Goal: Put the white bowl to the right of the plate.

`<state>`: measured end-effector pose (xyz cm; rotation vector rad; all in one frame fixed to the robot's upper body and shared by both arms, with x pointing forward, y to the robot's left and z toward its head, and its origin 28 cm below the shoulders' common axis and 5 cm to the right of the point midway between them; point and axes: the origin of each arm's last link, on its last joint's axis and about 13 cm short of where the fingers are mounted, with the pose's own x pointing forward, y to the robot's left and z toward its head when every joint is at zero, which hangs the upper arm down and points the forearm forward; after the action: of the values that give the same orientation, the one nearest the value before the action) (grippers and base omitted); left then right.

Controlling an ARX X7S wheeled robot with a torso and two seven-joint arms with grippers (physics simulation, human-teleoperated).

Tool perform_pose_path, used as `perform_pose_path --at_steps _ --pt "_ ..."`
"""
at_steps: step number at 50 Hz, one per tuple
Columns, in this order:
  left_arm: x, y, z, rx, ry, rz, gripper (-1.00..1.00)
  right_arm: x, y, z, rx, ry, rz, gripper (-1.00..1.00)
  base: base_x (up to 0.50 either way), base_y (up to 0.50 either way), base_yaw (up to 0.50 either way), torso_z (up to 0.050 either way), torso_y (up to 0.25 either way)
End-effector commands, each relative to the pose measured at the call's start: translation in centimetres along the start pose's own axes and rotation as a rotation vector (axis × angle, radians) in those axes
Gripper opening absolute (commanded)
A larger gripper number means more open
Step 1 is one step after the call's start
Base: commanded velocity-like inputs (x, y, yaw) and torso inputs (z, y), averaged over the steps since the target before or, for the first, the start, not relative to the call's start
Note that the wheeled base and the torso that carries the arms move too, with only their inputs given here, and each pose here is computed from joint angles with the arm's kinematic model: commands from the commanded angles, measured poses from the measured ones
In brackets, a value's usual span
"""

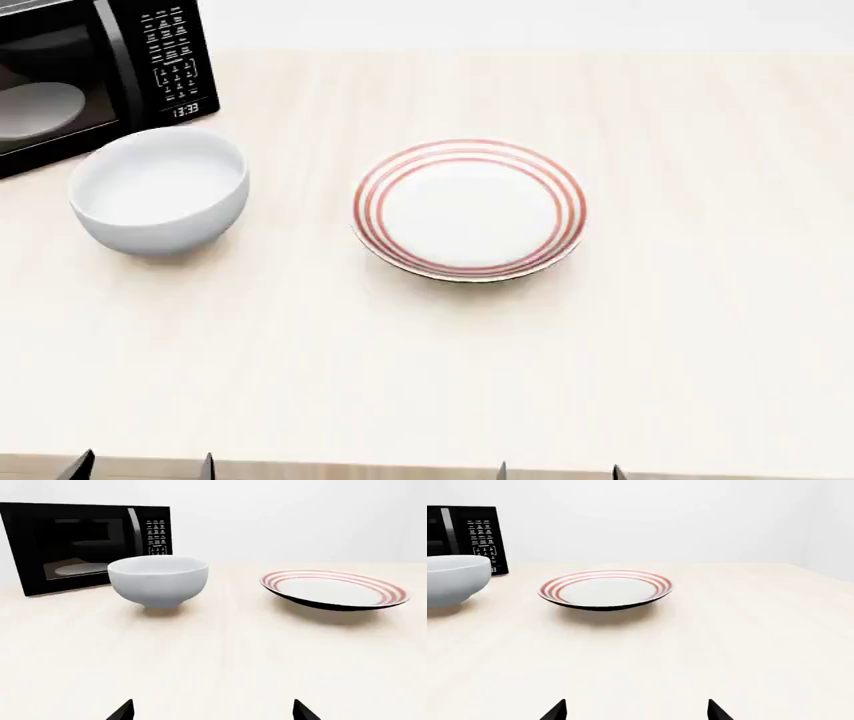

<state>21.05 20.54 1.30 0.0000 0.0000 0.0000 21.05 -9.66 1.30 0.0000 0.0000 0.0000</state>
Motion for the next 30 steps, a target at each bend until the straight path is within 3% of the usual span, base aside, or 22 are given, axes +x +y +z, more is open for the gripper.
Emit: perform_pose_path --at_steps 1,6,18,22,27,29,30 --pt "0.0 0.0 0.0 0.000 0.000 0.000 1.00 0.0 0.0 0.0 0.000 0.000 0.000 1.00 0.00 0.00 0.00 0.000 0.000" --pt "-1.1 -0.4 3.0 -0.022 -0.078 -0.050 1.00 -0.5 -0.2 2.9 0.007 -0.069 0.002 1.00 0.00 0.00 0.00 0.000 0.000" --pt "-1.3 -0.3 3.8 -0.031 -0.116 -0.033 1.00 -1.2 -0.5 5.8 0.075 -0.138 0.013 1.00 0.00 0.00 0.00 0.000 0.000" --pt "-1.3 -0.3 4.3 -0.033 -0.133 -0.031 1.00 -1.3 -0.5 6.1 0.013 -0.191 -0.013 1.00 0.00 0.00 0.00 0.000 0.000" --pt "-1.3 -0.3 4.9 -0.028 -0.151 -0.031 1.00 -1.2 -0.7 6.5 0.021 -0.170 0.020 1.00 0.00 0.00 0.00 0.000 0.000" --pt "-1.3 -0.3 5.1 -0.030 -0.158 -0.034 1.00 -1.3 -0.7 6.7 0.045 -0.199 0.088 1.00 0.01 0.00 0.00 0.000 0.000" --pt "-1.3 -0.3 5.1 -0.030 -0.162 -0.029 1.00 -1.6 -0.8 6.8 0.088 -0.202 0.175 1.00 0.50 0.07 0.00 0.000 0.000"
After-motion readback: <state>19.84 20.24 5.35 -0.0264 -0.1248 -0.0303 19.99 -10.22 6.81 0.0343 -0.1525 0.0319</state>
